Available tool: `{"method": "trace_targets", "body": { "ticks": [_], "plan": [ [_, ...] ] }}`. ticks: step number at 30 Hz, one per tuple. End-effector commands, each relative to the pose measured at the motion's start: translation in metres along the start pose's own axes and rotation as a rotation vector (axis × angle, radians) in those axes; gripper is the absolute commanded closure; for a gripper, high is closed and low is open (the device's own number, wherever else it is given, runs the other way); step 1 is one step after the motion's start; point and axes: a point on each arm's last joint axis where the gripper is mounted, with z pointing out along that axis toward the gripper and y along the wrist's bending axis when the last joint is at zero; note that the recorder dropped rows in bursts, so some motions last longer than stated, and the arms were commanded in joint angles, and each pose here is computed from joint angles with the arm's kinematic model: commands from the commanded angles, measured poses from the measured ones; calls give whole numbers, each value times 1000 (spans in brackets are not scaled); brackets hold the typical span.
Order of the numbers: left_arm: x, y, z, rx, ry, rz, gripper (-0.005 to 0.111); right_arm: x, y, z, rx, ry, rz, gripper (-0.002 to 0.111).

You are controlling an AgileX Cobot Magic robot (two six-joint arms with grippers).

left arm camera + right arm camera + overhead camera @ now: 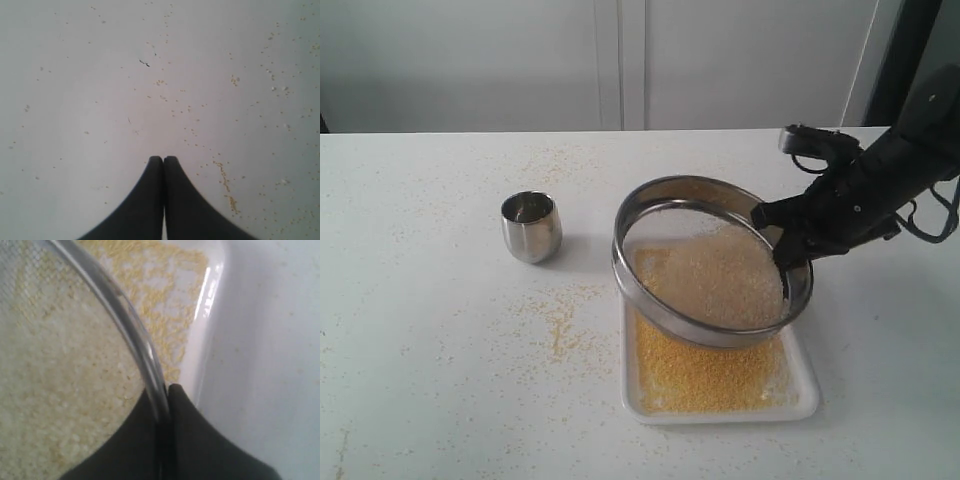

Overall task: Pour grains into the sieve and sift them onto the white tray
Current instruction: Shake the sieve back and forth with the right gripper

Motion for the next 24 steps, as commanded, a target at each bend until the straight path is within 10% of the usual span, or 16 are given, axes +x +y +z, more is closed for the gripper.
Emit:
{"method": "trace_targets", "body": {
  "ticks": [1,6,10,14,19,22,24],
  "plan": [
    [3,0,0,4,8,-8,107,1,16,-8,-88,11,-237,108],
    [3,0,0,4,8,-8,107,-8,5,-13,65,-99,119,108],
    [3,0,0,4,8,-8,107,0,28,-16,62,4,-393,108],
    [3,0,0,4,8,-8,107,-7,7,-22,205,-104,86,108],
    [3,0,0,4,8,-8,107,3,29,-15,144,42,-423,108],
    [3,0,0,4,8,-8,107,-7,12,-20,236,-111,103,108],
    [3,0,0,4,8,-8,107,-7,22,-17,197,-105,45,108]
  ]
}}
